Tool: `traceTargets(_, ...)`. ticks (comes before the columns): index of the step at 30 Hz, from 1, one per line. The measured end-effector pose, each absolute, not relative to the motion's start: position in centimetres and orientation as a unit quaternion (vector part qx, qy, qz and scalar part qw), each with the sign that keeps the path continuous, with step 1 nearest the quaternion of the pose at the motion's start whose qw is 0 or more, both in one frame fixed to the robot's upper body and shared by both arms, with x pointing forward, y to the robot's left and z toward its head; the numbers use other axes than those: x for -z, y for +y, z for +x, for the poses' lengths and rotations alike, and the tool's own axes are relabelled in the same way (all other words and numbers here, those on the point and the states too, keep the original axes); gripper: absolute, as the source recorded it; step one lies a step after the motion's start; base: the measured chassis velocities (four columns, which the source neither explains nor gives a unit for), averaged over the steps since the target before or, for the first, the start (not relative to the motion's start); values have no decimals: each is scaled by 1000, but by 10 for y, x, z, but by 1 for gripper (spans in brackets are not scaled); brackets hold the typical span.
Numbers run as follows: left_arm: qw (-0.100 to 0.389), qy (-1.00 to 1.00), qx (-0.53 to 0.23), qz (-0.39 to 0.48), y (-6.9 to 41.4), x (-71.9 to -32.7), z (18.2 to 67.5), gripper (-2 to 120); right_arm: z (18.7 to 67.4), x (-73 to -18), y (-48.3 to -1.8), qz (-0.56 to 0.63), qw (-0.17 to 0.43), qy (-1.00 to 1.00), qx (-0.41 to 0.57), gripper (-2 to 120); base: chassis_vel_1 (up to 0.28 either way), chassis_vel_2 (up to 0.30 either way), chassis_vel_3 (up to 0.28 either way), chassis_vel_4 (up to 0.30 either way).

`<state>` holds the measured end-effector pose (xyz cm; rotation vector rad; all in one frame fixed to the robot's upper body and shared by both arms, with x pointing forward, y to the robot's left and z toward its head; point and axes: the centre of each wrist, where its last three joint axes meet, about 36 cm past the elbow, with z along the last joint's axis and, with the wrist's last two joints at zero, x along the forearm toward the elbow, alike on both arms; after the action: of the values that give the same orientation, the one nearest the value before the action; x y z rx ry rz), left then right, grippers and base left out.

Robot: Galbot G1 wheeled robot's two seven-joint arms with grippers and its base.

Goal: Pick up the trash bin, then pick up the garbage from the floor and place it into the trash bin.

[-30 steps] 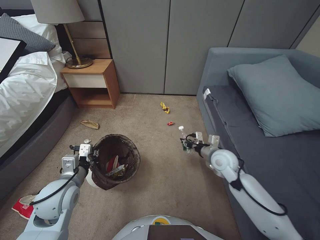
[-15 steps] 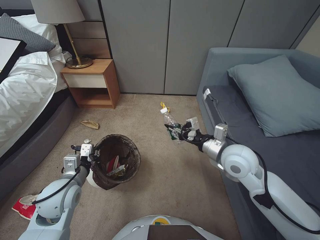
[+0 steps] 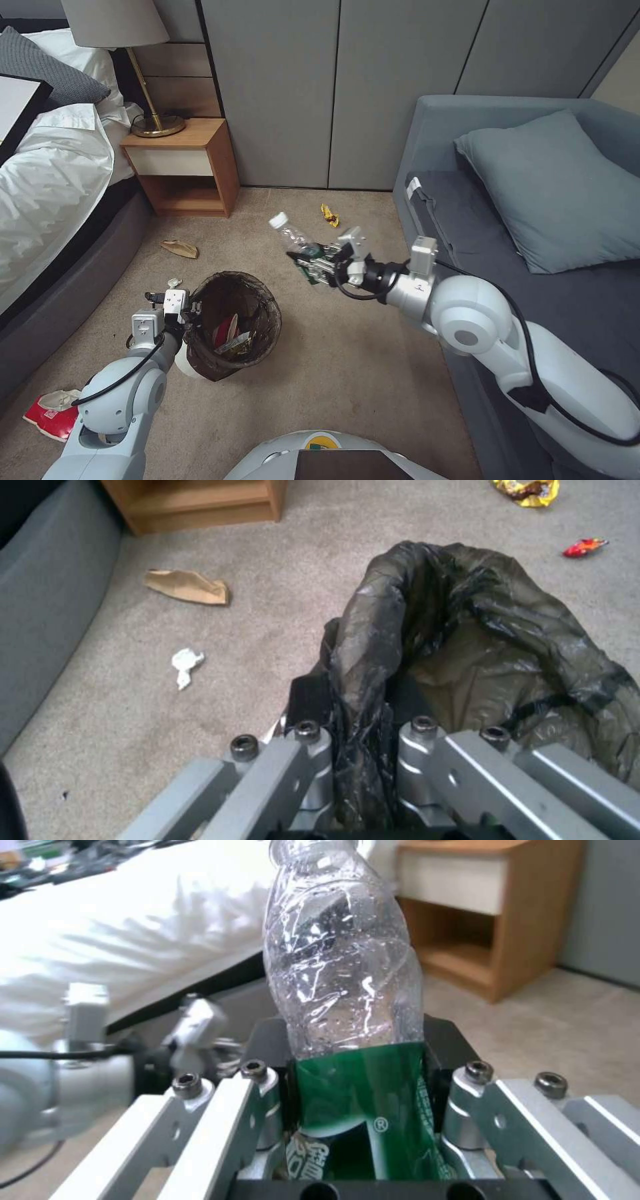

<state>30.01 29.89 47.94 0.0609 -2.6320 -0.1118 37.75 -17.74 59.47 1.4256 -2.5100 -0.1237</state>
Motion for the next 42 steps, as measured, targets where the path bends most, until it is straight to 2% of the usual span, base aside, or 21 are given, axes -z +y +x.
traceTargets(9, 252, -967, 41, 25, 301, -478, 302, 7, 393, -589, -124, 532, 175, -826, 64, 30, 0, 0, 0, 0)
traceTargets(14, 251, -967, 43, 28, 304, -478, 302, 7, 413, -561, -93, 521, 215, -824, 62, 30, 0, 0, 0, 0)
traceTargets(22, 250, -967, 44, 30, 308, -479, 305, 7, 427, -523, -70, 504, 250, -824, 65, 30, 0, 0, 0, 0)
traceTargets(28, 248, -967, 42, 29, 308, -479, 306, 7, 428, -503, -59, 499, 265, -822, 66, 30, 0, 0, 0, 0)
traceTargets(42, 250, -967, 40, 30, 309, -478, 305, 7, 425, -474, 1, 512, 282, -807, 88, 30, 0, 0, 0, 0)
